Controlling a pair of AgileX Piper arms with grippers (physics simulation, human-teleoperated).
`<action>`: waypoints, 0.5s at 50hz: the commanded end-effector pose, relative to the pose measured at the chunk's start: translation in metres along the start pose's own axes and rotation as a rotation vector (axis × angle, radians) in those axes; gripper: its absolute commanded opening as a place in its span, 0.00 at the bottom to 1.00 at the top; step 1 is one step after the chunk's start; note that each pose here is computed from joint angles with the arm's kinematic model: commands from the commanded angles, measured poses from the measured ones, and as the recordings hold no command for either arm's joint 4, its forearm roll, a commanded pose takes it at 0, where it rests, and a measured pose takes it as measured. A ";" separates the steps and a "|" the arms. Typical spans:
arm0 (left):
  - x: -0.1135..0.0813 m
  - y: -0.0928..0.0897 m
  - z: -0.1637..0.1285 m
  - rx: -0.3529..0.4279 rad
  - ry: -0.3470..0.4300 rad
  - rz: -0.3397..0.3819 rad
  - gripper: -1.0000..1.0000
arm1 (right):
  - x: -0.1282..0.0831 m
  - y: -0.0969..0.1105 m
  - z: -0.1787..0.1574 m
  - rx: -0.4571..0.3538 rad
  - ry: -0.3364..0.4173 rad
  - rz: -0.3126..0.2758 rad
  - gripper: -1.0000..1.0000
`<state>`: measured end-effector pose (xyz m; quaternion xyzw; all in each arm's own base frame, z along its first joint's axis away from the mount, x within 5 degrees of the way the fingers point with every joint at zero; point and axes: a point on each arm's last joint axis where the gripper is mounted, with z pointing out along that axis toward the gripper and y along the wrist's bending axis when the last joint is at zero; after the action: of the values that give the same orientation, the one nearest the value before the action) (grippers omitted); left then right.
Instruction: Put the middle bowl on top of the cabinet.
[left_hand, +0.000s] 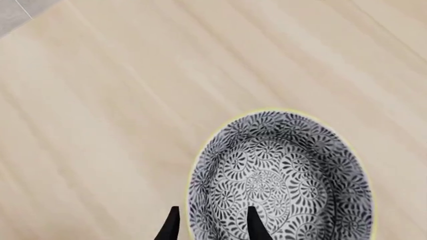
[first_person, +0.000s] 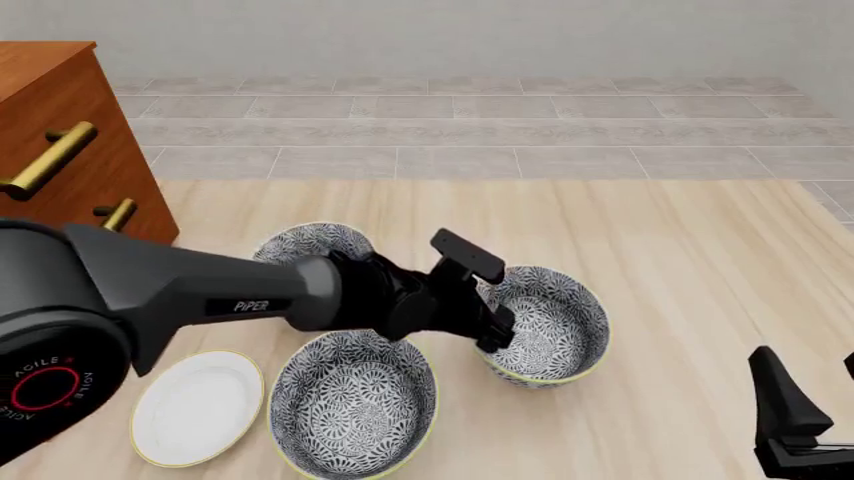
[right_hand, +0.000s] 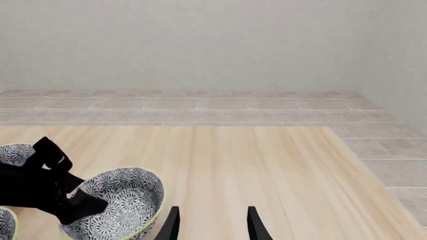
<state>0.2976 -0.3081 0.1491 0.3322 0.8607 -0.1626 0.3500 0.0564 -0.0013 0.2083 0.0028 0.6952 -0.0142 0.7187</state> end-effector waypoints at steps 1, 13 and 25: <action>0.008 -0.001 0.009 0.001 0.015 -0.001 1.00 | 0.000 0.000 0.000 -0.001 0.002 0.001 1.00; 0.013 0.003 0.013 -0.005 0.022 -0.010 1.00 | 0.000 0.000 0.000 0.002 0.002 -0.001 1.00; 0.010 0.008 0.008 -0.014 0.009 -0.008 0.00 | 0.000 0.000 0.000 0.006 0.002 -0.002 1.00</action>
<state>0.3027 -0.3065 0.1423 0.2908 0.8735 -0.1781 0.3473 0.0564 -0.0015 0.2082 0.0034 0.6959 -0.0157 0.7180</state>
